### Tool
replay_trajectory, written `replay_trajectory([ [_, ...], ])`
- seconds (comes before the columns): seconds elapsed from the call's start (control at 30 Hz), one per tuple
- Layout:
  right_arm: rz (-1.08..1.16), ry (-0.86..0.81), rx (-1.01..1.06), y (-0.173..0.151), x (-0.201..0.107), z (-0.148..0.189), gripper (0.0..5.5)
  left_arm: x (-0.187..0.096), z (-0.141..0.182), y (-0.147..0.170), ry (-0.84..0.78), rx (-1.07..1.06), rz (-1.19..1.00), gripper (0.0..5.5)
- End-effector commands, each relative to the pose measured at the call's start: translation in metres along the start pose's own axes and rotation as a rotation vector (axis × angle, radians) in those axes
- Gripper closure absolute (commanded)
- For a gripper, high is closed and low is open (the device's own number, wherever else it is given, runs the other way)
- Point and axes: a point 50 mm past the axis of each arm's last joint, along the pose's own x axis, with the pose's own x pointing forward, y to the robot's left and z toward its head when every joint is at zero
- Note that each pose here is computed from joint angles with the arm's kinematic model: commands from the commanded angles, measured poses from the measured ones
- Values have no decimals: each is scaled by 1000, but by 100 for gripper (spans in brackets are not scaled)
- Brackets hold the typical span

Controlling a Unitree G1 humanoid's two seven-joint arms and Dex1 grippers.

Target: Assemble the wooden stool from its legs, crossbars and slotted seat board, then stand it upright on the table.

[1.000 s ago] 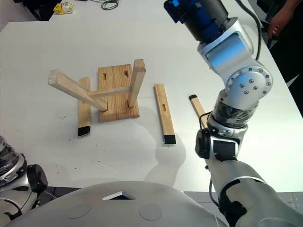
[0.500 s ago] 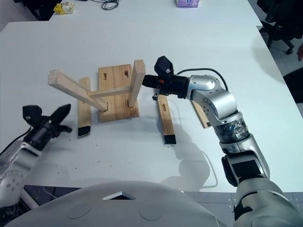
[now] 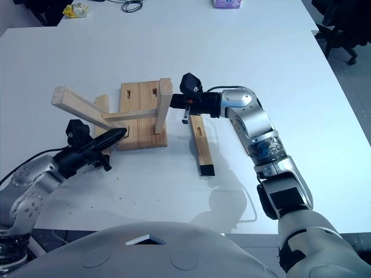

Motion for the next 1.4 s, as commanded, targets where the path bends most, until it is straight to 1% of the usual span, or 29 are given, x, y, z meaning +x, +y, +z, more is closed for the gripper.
replay_trajectory([
  [0.03, 67, -27, -18, 3, 10, 4, 548, 7, -5, 6, 68, 31, -11, 550],
  [0.2, 162, -55, 20, 19, 5, 5, 548, -6, -14, 14, 159, 64, -33, 550],
  [0.4, 300, -68, 64, 49, -12, 11, 548, -8, -9, 48, 209, 152, -7, 550],
  [0.5, 338, -73, 80, 59, -9, 13, 548, 0, -2, 56, 176, 170, -2, 550],
  [0.6, 344, -91, 103, 64, -5, 15, 548, 13, 3, 56, 134, 171, -28, 550],
  [0.73, 316, -135, 145, 66, -3, 17, 548, 30, 4, 51, 104, 173, -65, 550],
  [0.87, 279, -176, 178, 67, -1, 20, 548, 37, 3, 59, 102, 184, -38, 550],
  [1.0, 218, -210, 200, 62, -2, 21, 548, 43, 6, 80, 81, 209, 61, 550],
  [1.07, 177, -220, 199, 58, -5, 22, 548, 45, 11, 95, 55, 223, 164, 550],
  [1.17, 75, -203, 161, 42, -18, 22, 548, 33, 19, 106, -7, 201, 292, 550],
  [1.3, -120, -46, 17, 11, -34, 5, 548, 8, 16, 91, -26, 158, 323, 550],
  [1.37, -272, 70, -46, -10, -37, -11, 548, -2, 8, 69, -1, 108, 294, 550],
  [1.4, -335, 124, -79, -20, -38, -19, 548, -8, 3, 54, 19, 79, 249, 550],
])
